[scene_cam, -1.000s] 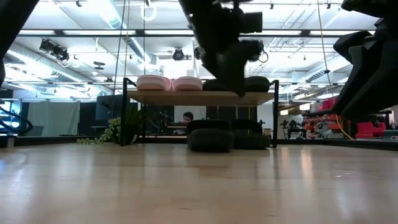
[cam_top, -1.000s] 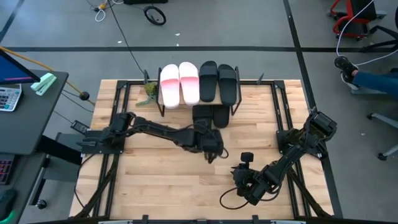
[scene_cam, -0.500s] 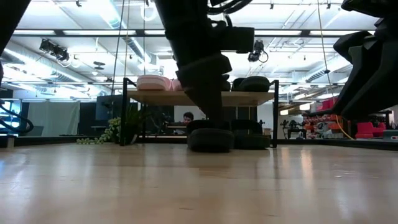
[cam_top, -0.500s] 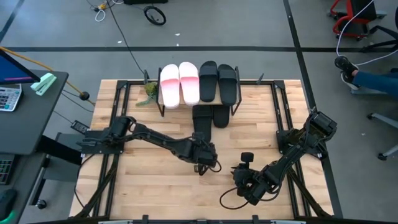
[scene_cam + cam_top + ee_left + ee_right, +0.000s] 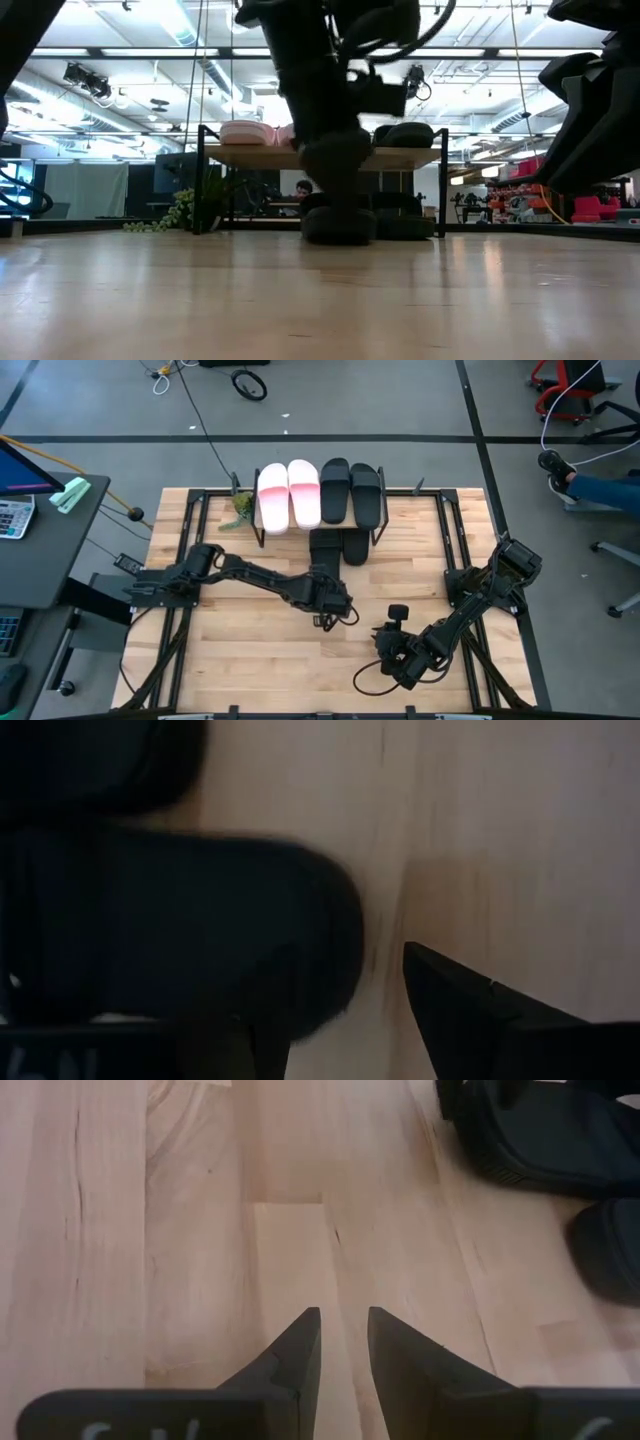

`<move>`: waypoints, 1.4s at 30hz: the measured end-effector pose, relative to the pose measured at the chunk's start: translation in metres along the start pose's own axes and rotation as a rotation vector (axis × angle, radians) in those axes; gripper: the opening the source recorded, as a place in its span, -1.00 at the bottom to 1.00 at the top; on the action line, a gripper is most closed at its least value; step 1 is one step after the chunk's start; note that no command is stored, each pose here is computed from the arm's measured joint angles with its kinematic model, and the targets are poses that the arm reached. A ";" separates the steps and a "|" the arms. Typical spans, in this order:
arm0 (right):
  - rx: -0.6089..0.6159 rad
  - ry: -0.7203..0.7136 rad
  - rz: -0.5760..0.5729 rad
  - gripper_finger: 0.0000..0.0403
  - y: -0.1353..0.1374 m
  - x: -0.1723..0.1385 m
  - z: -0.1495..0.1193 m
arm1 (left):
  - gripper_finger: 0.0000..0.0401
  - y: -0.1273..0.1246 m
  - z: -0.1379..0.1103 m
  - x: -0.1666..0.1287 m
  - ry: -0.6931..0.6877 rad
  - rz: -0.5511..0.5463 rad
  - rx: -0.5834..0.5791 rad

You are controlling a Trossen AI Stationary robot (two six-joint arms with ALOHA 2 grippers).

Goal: Pick and place slides into the shelf
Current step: Put the black slide under the shelf

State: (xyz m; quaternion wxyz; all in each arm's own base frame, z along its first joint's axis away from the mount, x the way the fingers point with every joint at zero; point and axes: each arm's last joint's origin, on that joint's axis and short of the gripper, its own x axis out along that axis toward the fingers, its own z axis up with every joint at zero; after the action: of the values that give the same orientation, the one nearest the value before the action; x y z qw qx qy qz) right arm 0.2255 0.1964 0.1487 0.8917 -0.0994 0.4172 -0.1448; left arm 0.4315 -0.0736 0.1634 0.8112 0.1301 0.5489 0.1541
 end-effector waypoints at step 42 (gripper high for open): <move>-0.013 -0.068 -0.082 -0.54 -0.003 0.000 0.002 | -0.84 0.049 0.008 0.039 0.013 0.244 0.121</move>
State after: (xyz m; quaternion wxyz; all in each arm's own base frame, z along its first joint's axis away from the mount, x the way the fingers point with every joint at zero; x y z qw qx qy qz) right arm 0.2262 0.1939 0.1506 0.8979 -0.1268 0.3834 -0.1750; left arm 0.4477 -0.0140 0.1516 0.7735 0.2438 0.5425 0.2191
